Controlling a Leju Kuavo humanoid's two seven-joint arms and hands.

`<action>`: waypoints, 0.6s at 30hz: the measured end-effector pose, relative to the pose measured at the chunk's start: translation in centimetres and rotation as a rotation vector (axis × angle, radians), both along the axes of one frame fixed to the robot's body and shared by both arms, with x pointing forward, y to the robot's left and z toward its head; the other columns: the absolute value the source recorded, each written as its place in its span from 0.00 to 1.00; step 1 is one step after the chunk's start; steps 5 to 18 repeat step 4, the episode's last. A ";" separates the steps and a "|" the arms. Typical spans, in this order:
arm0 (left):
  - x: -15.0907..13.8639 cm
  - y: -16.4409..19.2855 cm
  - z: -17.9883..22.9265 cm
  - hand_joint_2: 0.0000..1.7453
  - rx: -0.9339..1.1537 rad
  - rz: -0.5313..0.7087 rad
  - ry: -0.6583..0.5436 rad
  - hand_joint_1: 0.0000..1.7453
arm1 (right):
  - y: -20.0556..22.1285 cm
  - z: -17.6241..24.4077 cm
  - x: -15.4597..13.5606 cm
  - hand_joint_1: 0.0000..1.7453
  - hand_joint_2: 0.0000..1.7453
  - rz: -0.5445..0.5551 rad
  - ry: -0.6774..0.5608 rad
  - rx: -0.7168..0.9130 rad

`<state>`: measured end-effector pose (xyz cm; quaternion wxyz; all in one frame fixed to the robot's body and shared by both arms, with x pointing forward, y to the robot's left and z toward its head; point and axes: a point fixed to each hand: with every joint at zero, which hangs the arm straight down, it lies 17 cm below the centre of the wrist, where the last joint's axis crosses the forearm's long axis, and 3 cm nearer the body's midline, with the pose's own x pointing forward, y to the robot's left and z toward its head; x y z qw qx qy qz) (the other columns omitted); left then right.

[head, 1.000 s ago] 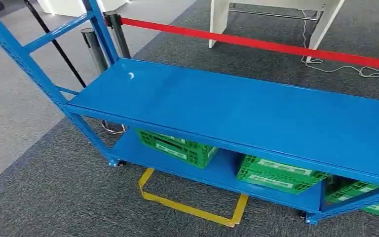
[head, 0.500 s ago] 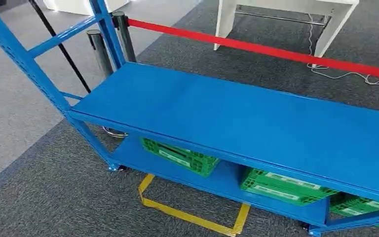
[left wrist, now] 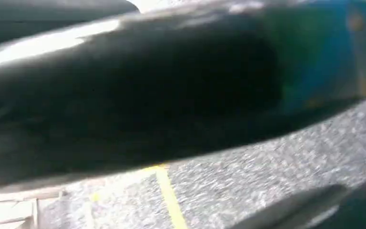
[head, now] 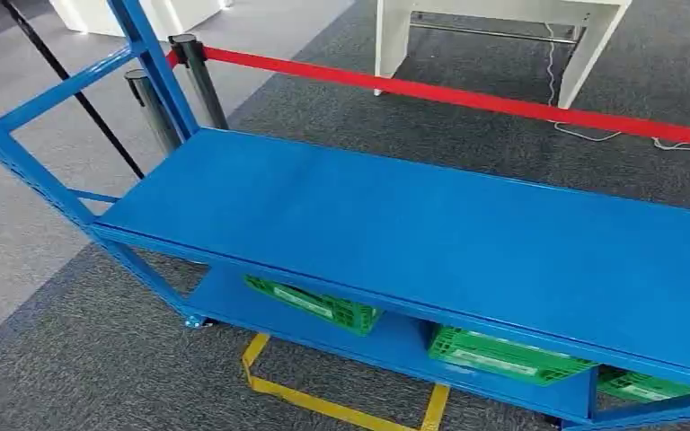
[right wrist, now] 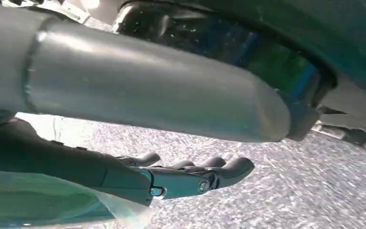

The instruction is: Take the parts from the cabinet and place them on the table.

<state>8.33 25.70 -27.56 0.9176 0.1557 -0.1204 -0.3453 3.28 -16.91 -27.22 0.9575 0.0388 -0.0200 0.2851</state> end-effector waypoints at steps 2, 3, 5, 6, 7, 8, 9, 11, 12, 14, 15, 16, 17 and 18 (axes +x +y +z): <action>0.2 0.0 0.1 0.00 0.004 0.001 -0.007 0.00 | 0.0 0.0 -0.3 0.00 0.00 0.012 0.010 0.009; -0.1 -0.2 0.0 0.00 0.000 0.005 -0.002 0.00 | 0.0 0.0 -0.4 0.00 0.00 0.013 0.010 0.010; -0.3 -0.4 0.0 0.00 -0.005 0.013 0.002 0.00 | 0.0 0.0 -0.2 0.00 0.00 0.012 0.002 0.007; -0.3 -0.4 0.0 0.00 -0.005 0.013 0.002 0.00 | 0.0 0.0 -0.2 0.00 0.00 0.012 0.002 0.007; -0.3 -0.4 0.0 0.00 -0.005 0.013 0.002 0.00 | 0.0 0.0 -0.2 0.00 0.00 0.012 0.002 0.007; -0.3 -0.4 0.0 0.00 -0.005 0.013 0.002 0.00 | 0.0 0.0 -0.2 0.00 0.00 0.012 0.002 0.007; -0.3 -0.4 0.0 0.00 -0.005 0.013 0.002 0.00 | 0.0 0.0 -0.2 0.00 0.00 0.012 0.002 0.007; -0.3 -0.4 0.0 0.00 -0.005 0.013 0.002 0.00 | 0.0 0.0 -0.2 0.00 0.00 0.012 0.002 0.007; -0.3 -0.4 0.0 0.00 -0.005 0.013 0.002 0.00 | 0.0 0.0 -0.2 0.00 0.00 0.012 0.002 0.007; -0.3 -0.4 0.0 0.00 -0.005 0.013 0.002 0.00 | 0.0 0.0 -0.2 0.00 0.00 0.012 0.002 0.007; -0.3 -0.4 0.0 0.00 -0.005 0.013 0.002 0.00 | 0.0 0.0 -0.2 0.00 0.00 0.012 0.002 0.007; -0.3 -0.4 0.0 0.00 -0.005 0.013 0.002 0.00 | 0.0 0.0 -0.2 0.00 0.00 0.012 0.002 0.007; -0.3 -0.4 0.0 0.00 -0.005 0.013 0.002 0.00 | 0.0 0.0 -0.2 0.00 0.00 0.012 0.002 0.007; -0.3 -0.4 0.0 0.00 -0.005 0.013 0.002 0.00 | 0.0 0.0 -0.2 0.00 0.00 0.012 0.002 0.007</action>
